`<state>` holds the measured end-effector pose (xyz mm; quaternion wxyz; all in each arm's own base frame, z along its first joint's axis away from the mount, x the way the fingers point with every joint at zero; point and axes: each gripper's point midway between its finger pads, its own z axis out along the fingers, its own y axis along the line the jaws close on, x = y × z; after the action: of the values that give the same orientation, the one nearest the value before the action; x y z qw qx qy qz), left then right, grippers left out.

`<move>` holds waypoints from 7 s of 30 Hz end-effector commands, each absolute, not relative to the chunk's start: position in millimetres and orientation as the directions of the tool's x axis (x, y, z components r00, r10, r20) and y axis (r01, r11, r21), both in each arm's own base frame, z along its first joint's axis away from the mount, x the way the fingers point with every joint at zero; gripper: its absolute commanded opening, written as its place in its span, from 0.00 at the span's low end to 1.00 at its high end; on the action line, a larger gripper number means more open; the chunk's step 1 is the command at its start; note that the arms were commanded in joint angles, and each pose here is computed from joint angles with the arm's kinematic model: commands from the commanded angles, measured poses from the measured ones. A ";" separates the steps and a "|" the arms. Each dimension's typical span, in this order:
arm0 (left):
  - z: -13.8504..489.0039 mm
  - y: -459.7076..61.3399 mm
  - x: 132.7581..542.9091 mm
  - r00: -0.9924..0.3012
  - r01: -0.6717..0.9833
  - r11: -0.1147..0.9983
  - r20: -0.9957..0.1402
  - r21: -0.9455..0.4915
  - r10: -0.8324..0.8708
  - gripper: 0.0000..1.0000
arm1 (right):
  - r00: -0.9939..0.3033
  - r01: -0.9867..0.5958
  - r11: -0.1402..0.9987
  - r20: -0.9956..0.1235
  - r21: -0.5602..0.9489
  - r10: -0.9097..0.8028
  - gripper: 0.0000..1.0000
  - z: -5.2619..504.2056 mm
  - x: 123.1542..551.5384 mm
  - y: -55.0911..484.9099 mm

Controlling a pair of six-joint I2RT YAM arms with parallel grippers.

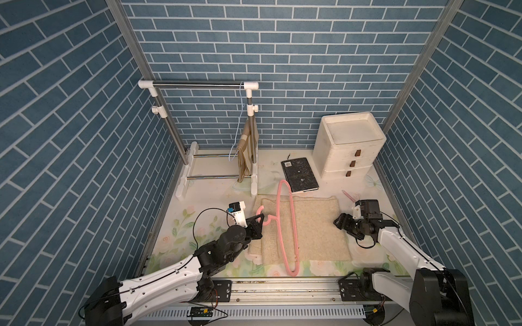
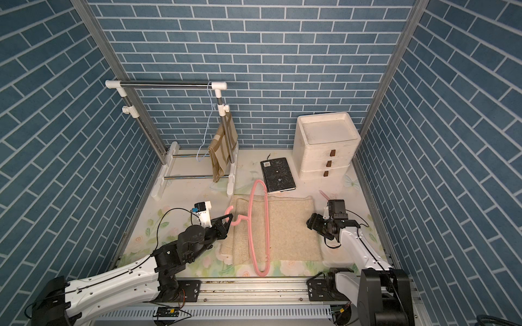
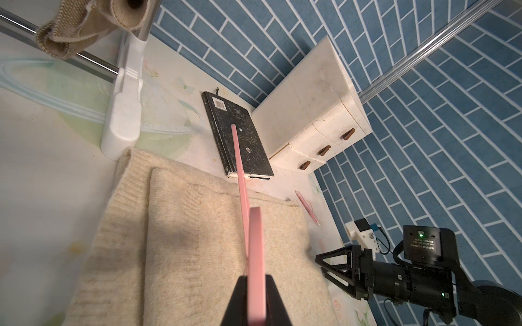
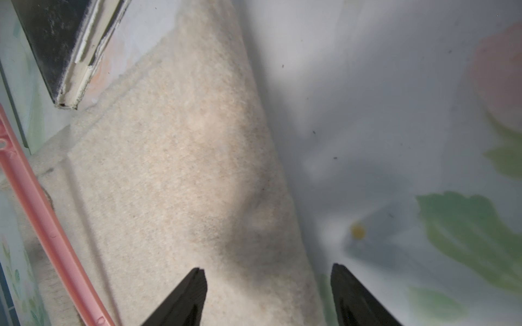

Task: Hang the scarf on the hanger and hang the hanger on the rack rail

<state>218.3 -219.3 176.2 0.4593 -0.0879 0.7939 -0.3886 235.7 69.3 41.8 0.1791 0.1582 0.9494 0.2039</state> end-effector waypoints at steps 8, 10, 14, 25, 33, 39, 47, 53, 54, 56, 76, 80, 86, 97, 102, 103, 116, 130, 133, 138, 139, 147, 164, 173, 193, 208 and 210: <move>176.4 -231.4 220.5 -0.592 0.236 0.700 -0.671 -0.674 -0.447 0.00 | -0.913 0.259 0.829 -0.154 0.496 0.377 0.65 20.0 208.6 85.8; 174.5 -232.5 221.4 -0.601 0.234 0.706 -0.670 -0.668 -0.435 0.00 | -0.920 0.240 0.805 -0.137 0.542 0.367 0.59 22.8 208.1 94.9; 171.5 -232.9 223.9 -0.615 0.228 0.717 -0.668 -0.659 -0.419 0.00 | -0.921 0.163 0.739 -0.169 0.653 0.352 0.40 42.7 221.3 114.0; 162.8 -236.3 226.9 -0.648 0.203 0.735 -0.652 -0.647 -0.394 0.00 | -0.932 -0.096 0.458 -0.241 0.884 0.269 0.00 128.7 235.8 188.2; 163.4 -242.5 228.1 -0.653 0.211 0.719 -0.643 -0.663 -0.401 0.00 | -0.937 -0.058 0.332 -0.166 0.942 0.308 0.00 157.0 226.7 241.6; 165.5 -243.4 228.1 -0.652 0.212 0.708 -0.638 -0.673 -0.411 0.00 | -0.941 0.006 0.369 -0.119 0.930 0.316 0.00 138.6 220.8 267.2; 180.2 -243.8 228.2 -0.638 0.222 0.679 -0.630 -0.700 -0.442 0.00 | -0.950 0.117 0.423 -0.023 0.898 0.311 0.00 98.5 206.5 288.8; 200.0 -250.4 229.2 -0.631 0.250 0.641 -0.624 -0.725 -0.460 0.00 | -0.971 0.114 0.416 0.012 0.902 0.240 0.02 87.9 199.9 321.2; 202.6 -251.6 229.1 -0.632 0.254 0.636 -0.622 -0.729 -0.461 0.00 | -0.975 0.111 0.415 0.018 0.903 0.222 0.04 86.4 198.0 327.3; 209.7 -253.5 229.7 -0.629 0.261 0.622 -0.619 -0.738 -0.470 0.00 | -0.979 0.113 0.400 0.034 0.909 0.199 0.05 85.2 195.4 337.9; 227.7 -258.0 235.6 -0.625 0.246 0.620 -0.610 -0.746 -0.487 0.00 | -0.986 -0.053 0.580 -0.134 0.813 0.098 0.43 112.0 185.7 288.2; 234.1 -263.7 237.4 -0.632 0.253 0.624 -0.615 -0.739 -0.472 0.00 | -0.977 -0.078 0.568 -0.177 0.819 0.121 0.44 122.1 190.0 281.9; 231.9 -265.2 238.5 -0.638 0.251 0.649 -0.627 -0.718 -0.447 0.00 | -0.911 -0.126 0.431 -0.276 0.894 0.307 0.65 181.4 237.2 270.3; 229.4 -268.0 239.0 -0.641 0.256 0.647 -0.627 -0.718 -0.442 0.00 | -0.918 -0.104 0.390 -0.239 0.915 0.317 0.72 177.5 269.6 300.0; 228.5 -268.8 238.9 -0.642 0.259 0.645 -0.627 -0.719 -0.441 0.00 | -0.937 -0.063 0.390 -0.190 0.918 0.295 0.65 161.1 268.1 314.1; 227.8 -269.1 238.9 -0.643 0.259 0.646 -0.627 -0.718 -0.440 0.00 | -0.940 -0.064 0.389 -0.187 0.919 0.287 0.63 160.5 266.7 318.3; 236.5 -269.0 238.9 -0.628 0.289 0.657 -0.655 -0.696 -0.419 0.04 | -0.964 -0.025 0.425 -0.134 0.905 0.228 0.10 138.0 252.9 327.0; 224.6 -215.3 232.6 -0.625 0.201 0.665 -0.617 -0.719 -0.478 0.57 | -0.954 -0.048 0.426 -0.167 0.903 0.248 0.01 142.2 260.0 304.4; 202.8 -216.8 231.0 -0.676 0.185 0.621 -0.557 -0.762 -0.482 0.62 | -0.954 -0.056 0.419 -0.172 0.906 0.244 0.00 144.0 260.1 305.3; 168.1 -230.3 230.5 -0.754 0.165 0.586 -0.484 -0.793 -0.444 0.65 | -0.954 -0.062 0.414 -0.176 0.908 0.243 0.00 146.0 260.5 306.1; 161.3 -233.8 230.3 -0.769 0.164 0.586 -0.475 -0.793 -0.428 0.65 | -0.954 -0.063 0.413 -0.177 0.908 0.244 0.00 146.6 260.8 305.9; 127.1 -260.6 232.9 -0.843 0.174 0.579 -0.424 -0.797 -0.331 0.64 | -0.952 -0.069 0.409 -0.183 0.910 0.246 0.00 149.5 260.9 305.8; 79.8 -276.8 231.6 -0.906 0.153 0.635 -0.363 -0.758 -0.215 0.54 | -0.951 -0.071 0.407 -0.184 0.911 0.247 0.00 149.3 260.9 305.7; 59.2 -275.1 227.1 -0.928 0.116 0.669 -0.320 -0.734 -0.190 0.53 | -0.953 -0.072 0.405 -0.183 0.912 0.243 0.00 149.2 261.7 307.1; 117.1 -248.9 258.4 -0.875 0.198 0.729 -0.454 -0.655 -0.170 0.00 | -0.972 -0.128 0.311 -0.181 0.942 0.147 0.00 169.8 253.5 329.2; 109.4 -166.5 268.5 -0.849 0.070 0.840 -0.474 -0.538 -0.233 0.00 | -0.969 -0.087 0.307 -0.152 0.948 0.195 0.00 154.6 257.3 321.9; 103.3 -160.8 270.0 -0.849 0.052 0.846 -0.469 -0.531 -0.243 0.00 | -0.969 -0.079 0.316 -0.148 0.945 0.199 0.00 149.9 258.3 318.2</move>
<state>271.3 -178.8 119.0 0.2721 -0.0428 0.9103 -0.3090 255.9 323.8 157.7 0.1172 0.0328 0.8011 0.5861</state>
